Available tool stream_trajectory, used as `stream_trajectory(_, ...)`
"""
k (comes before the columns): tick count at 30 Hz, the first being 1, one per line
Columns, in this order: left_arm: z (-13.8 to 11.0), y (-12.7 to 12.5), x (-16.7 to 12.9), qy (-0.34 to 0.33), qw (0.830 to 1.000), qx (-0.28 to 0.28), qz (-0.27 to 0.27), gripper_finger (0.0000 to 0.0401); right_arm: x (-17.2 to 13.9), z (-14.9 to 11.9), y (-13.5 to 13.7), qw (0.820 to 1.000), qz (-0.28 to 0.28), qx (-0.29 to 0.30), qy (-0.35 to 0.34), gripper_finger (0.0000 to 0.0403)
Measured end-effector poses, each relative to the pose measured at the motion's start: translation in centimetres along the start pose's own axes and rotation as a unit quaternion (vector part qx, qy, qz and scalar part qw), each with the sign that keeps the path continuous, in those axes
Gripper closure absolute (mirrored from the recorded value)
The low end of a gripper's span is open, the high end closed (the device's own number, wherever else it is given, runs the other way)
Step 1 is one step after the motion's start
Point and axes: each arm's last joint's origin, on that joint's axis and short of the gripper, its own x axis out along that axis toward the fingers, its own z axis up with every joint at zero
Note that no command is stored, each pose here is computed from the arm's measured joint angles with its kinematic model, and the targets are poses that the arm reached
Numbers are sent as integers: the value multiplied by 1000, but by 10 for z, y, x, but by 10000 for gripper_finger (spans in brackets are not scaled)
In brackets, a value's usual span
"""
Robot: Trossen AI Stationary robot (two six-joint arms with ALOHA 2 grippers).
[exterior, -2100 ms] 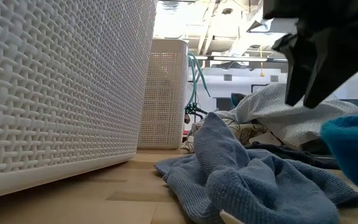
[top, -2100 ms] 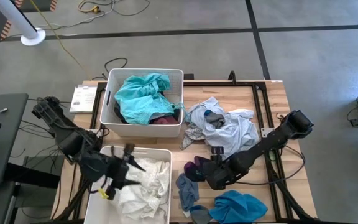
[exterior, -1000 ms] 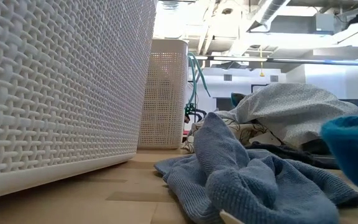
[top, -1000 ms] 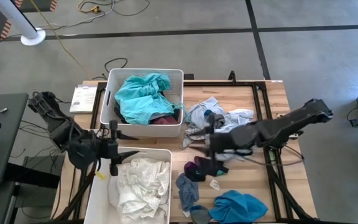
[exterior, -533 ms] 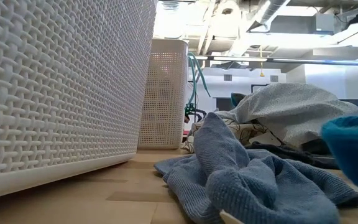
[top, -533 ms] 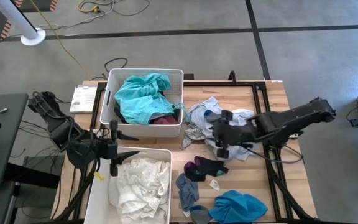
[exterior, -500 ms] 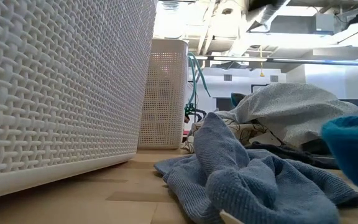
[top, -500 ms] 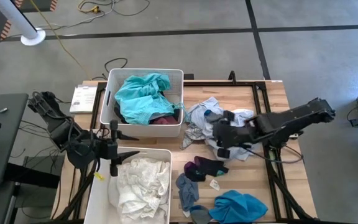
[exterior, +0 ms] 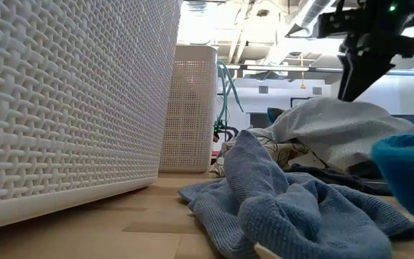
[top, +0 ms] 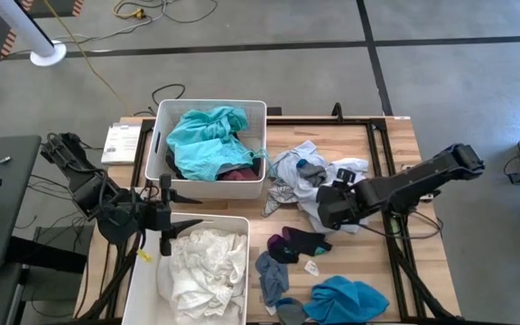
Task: Sort clothes
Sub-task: Put the blue patterned shirt into the top white laundry bin
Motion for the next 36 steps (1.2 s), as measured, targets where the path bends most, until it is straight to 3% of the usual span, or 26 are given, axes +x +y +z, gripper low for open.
stream_trajectory(12, -7, -5, 4, 8, 1000, -15, 0, 207, 30, 1, 0, 999, 42, 16, -16, 210)
stream_trajectory(22, -11, -8, 7, 13, 1000, -15, 0, 207, 67, -14, -9, 998, 30, 48, -11, 214)
stream_trajectory(26, -11, -8, 7, 12, 1000, -23, 1, 207, 78, -16, -8, 997, 35, 54, -32, 250)
stream_trajectory(32, -11, -8, 7, 12, 999, -31, 1, 207, 81, -14, -6, 997, 40, 49, -48, 380)
stream_trajectory(36, -11, -9, 8, 12, 999, -37, 0, 207, 78, -11, -2, 995, 51, 50, -70, 389)
